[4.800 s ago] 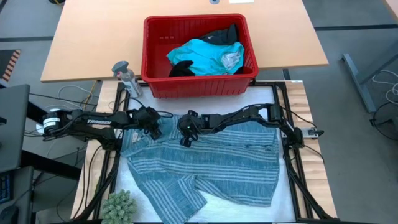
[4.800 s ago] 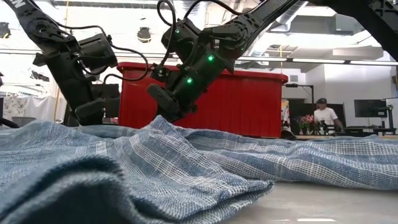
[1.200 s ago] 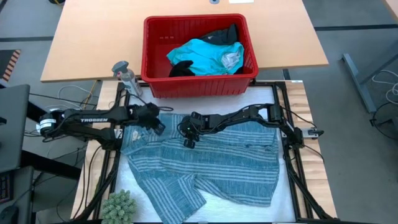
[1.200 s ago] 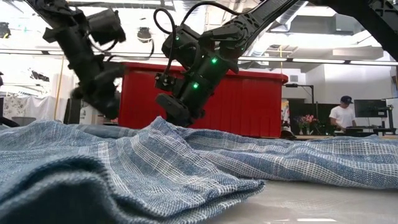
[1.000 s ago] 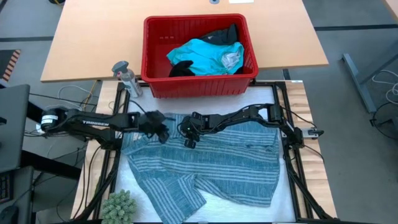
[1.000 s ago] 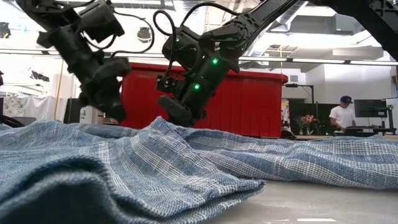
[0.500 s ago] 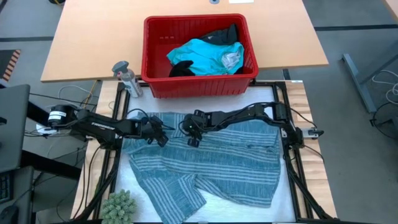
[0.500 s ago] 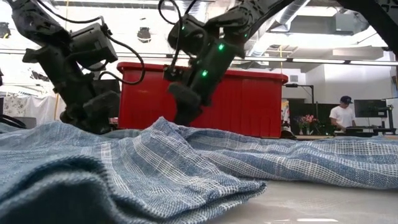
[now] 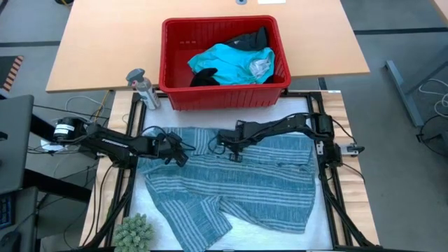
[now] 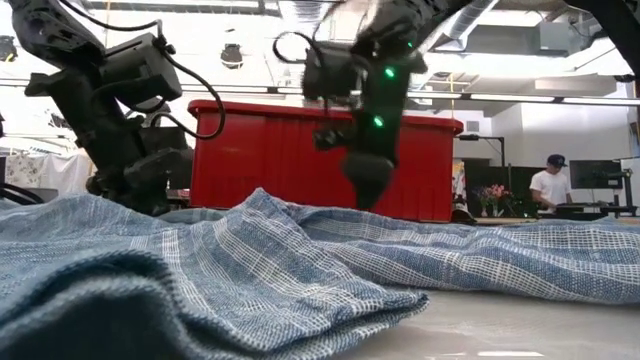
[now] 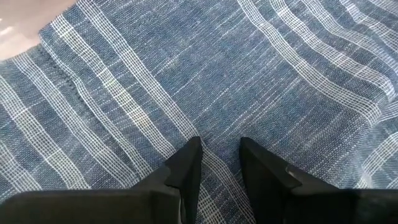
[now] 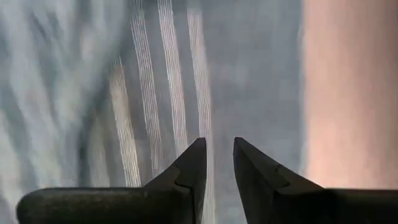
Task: Fold Laundry from Bin
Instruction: Fold the patterned blue shirt
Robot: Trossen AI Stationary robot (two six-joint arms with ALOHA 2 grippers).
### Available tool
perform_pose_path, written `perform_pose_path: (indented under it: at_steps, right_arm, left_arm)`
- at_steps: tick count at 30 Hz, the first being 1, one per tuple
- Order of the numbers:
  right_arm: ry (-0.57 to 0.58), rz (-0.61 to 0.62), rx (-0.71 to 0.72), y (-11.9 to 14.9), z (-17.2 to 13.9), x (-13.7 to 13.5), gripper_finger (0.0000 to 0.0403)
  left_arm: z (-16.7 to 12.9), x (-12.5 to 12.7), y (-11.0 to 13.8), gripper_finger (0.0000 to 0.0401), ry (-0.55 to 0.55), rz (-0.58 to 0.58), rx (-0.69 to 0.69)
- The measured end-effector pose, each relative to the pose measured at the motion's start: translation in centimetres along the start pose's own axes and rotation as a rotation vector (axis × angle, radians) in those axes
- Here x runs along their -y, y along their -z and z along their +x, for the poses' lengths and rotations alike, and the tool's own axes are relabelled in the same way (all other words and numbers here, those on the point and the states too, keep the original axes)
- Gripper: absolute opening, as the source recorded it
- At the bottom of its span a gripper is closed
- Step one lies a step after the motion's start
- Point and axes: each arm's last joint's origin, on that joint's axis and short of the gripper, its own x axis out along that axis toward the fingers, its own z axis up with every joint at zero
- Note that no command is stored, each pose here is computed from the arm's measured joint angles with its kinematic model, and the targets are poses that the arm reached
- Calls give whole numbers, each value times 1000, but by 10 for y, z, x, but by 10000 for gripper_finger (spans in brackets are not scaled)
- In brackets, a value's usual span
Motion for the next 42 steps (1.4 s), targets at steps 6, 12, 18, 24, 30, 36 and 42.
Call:
perform_pose_path:
  at_steps: [6,12,18,24,30,36,42]
  right_arm:
    - [37,84,-59,55,17,-4,101]
    - [42,173,66,84,9,5,101]
    - [97,216,130,82,3,38,101]
    - [99,233,125,92,-26,42,101]
    - [114,318,102,139,-44,21,101]
    - [152,457,86,182,-35,9,101]
    - [221,514,22,199,-15,18,101]
  left_arm:
    - [-2,0,5,103,-30,12,-2]
    - [-2,0,5,103,-34,12,-4]
    - [-1,-4,4,103,-69,-21,-6]
    - [-2,-7,6,103,-104,-46,-14]
    - [-2,-6,6,103,-103,-26,-11]
    - [-2,-6,5,103,-100,10,-8]
    - [-6,0,-2,116,-83,156,-35]
